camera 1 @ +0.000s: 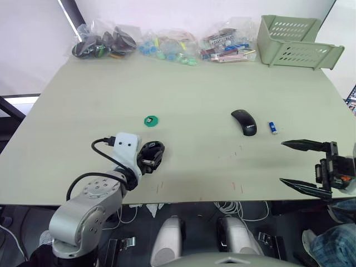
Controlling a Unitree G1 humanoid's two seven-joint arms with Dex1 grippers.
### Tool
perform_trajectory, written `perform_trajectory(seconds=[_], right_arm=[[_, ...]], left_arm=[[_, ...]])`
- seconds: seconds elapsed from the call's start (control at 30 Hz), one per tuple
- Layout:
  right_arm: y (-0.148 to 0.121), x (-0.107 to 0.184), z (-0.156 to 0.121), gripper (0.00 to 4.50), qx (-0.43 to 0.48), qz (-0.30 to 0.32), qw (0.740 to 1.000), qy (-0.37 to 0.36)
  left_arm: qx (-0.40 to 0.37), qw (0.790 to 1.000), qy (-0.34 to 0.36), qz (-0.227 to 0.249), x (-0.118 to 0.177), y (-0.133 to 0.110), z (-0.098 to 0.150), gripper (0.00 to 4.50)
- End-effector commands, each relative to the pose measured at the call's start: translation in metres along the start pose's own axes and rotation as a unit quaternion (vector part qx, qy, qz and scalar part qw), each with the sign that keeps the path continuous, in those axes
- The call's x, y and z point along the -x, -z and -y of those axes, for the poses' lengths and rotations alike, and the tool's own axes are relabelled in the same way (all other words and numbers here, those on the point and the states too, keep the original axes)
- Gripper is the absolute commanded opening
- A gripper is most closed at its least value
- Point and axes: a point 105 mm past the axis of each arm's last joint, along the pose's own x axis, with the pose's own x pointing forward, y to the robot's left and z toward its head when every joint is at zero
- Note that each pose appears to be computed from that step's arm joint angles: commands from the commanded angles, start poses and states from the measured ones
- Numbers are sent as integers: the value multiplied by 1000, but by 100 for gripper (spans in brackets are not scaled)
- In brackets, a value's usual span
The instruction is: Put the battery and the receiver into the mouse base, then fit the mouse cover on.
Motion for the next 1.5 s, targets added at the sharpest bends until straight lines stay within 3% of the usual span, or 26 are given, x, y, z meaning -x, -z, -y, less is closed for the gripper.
perform_trajectory(seconds=[0.03,0.63,0.8,1.13,1.23,1.33,1.5], right_arm=[[-10,1,-3,438,24,10,1000,3],[-7,2,-6,438,17,7,1000,14],[-6,1,-6,450,16,6,1000,14],[-5,1,-5,450,15,2,1000,18],[-4,1,-5,450,17,1,1000,22],[-3,1,-6,450,17,-1,999,28],[-1,1,-7,450,19,-6,999,51]], left_arm=[[-8,1000,-12,9,-2,-7,0,438],[-16,998,-36,-43,-15,6,-2,438],[-7,998,-42,-48,-16,8,-5,291],[-5,999,-38,-24,-14,-2,-12,291],[-32,999,11,-9,-11,-11,-12,291],[-65,992,104,-6,-5,-17,-6,291],[-116,949,290,37,10,-46,9,291]])
